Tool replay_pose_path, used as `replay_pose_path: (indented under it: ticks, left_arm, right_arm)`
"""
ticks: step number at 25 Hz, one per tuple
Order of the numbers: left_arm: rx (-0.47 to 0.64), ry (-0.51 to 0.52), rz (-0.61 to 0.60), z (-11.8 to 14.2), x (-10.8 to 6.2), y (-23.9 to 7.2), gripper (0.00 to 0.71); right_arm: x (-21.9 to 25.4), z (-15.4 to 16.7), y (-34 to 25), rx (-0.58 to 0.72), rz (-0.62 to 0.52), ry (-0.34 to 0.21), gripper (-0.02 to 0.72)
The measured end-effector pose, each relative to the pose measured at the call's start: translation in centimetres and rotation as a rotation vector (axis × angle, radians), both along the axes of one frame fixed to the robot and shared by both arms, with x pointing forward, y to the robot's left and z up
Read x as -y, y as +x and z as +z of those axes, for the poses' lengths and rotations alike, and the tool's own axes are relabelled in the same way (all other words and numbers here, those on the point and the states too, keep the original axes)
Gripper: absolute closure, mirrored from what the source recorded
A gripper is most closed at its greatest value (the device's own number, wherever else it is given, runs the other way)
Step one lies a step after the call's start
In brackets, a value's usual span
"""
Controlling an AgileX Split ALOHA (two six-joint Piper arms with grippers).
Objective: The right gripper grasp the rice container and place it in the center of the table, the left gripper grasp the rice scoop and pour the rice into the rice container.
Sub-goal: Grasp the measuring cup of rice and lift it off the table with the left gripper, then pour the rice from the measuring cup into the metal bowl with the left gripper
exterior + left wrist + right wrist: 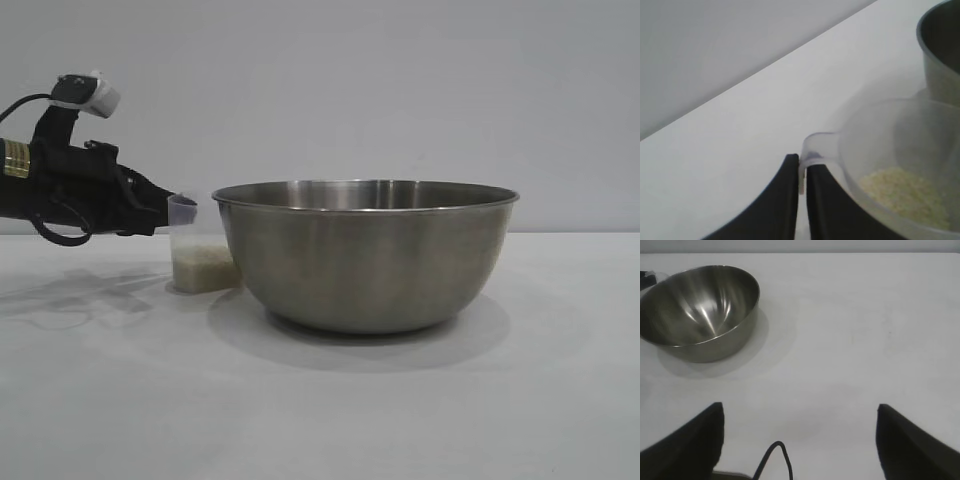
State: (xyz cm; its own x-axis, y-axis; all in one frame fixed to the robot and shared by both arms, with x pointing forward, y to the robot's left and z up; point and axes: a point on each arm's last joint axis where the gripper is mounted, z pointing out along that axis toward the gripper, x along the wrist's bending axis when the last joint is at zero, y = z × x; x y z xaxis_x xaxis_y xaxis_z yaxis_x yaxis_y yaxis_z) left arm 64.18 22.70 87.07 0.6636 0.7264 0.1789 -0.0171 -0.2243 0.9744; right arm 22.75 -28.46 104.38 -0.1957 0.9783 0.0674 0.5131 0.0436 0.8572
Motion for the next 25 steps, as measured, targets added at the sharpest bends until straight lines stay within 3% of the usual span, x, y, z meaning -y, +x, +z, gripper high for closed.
replay_pose_path:
  ticks: [10, 18, 25]
  left_arm:
    - [0.140, 0.017, -0.008, 5.8, 0.2, 0.9, 0.710]
    - [0.274, 0.219, -0.177, 8.4, 4.9, 0.6, 0.710]
    - [0.444, 0.342, -0.222, 11.8, 6.9, 0.0, 0.710]
  right_arm:
    - [0.0, 0.0, 0.0, 0.000, 0.000, 0.000, 0.135]
    - [0.0, 0.0, 0.0, 0.000, 0.003, 0.004, 0.135]
    - [0.0, 0.0, 0.0, 0.000, 0.003, 0.004, 0.135]
